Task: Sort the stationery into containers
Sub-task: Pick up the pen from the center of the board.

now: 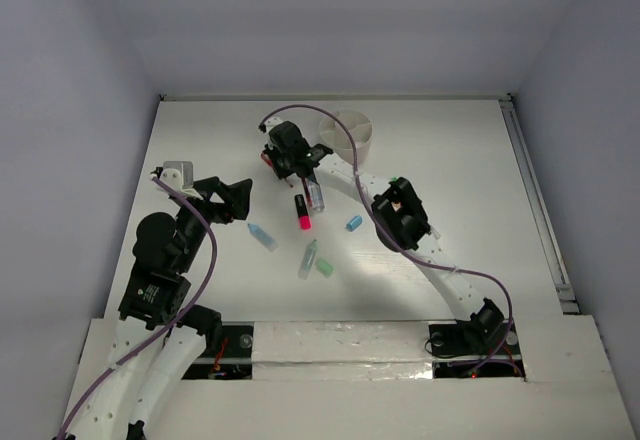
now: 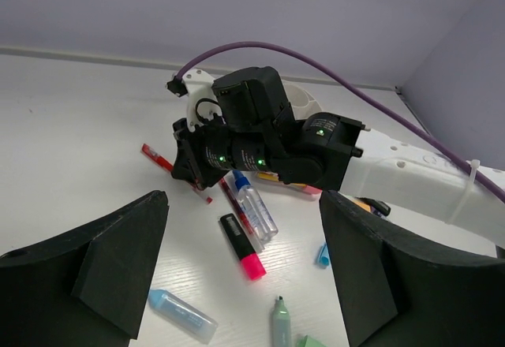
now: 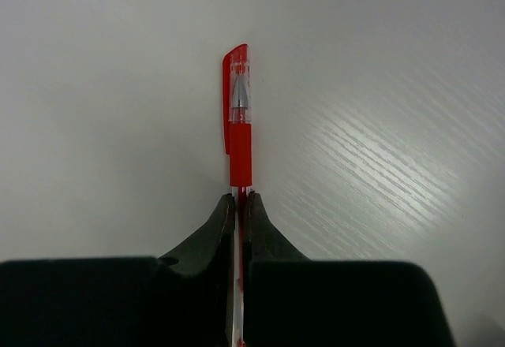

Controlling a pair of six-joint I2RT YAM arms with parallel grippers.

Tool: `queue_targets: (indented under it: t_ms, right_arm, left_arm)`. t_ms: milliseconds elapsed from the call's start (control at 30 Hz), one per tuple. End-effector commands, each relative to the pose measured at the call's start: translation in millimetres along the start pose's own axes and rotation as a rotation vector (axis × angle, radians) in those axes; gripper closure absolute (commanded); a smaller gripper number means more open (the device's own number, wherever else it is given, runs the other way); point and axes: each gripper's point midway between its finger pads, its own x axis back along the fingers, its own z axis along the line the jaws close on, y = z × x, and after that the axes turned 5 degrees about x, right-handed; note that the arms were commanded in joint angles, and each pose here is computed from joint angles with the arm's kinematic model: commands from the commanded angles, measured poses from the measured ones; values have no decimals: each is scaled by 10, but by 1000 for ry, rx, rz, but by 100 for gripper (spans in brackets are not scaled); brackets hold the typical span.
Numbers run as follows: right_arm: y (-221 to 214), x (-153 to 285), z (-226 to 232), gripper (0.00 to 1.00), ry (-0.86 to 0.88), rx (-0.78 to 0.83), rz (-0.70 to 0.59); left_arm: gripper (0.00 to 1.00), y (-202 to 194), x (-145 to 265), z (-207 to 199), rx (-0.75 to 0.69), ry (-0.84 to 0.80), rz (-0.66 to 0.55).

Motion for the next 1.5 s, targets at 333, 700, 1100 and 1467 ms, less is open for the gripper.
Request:
queue_targets:
  t_ms: [333, 700, 1100, 1467]
  right_arm:
    - [1681, 1257, 163, 100, 120, -249, -617]
    - [1501, 2666, 194, 100, 334, -491, -830]
    - [1420, 3170, 408, 100, 521, -552, -858]
    - [1433, 3320, 519, 100, 612, -556, -868]
  left_arm:
    - [37, 106, -80, -80, 31, -18, -22]
    - [44, -342, -343, -342, 89, -181, 183]
    - [53, -420, -433, -676, 218, -366, 212]
    - [63, -554, -563, -633, 236, -327, 254]
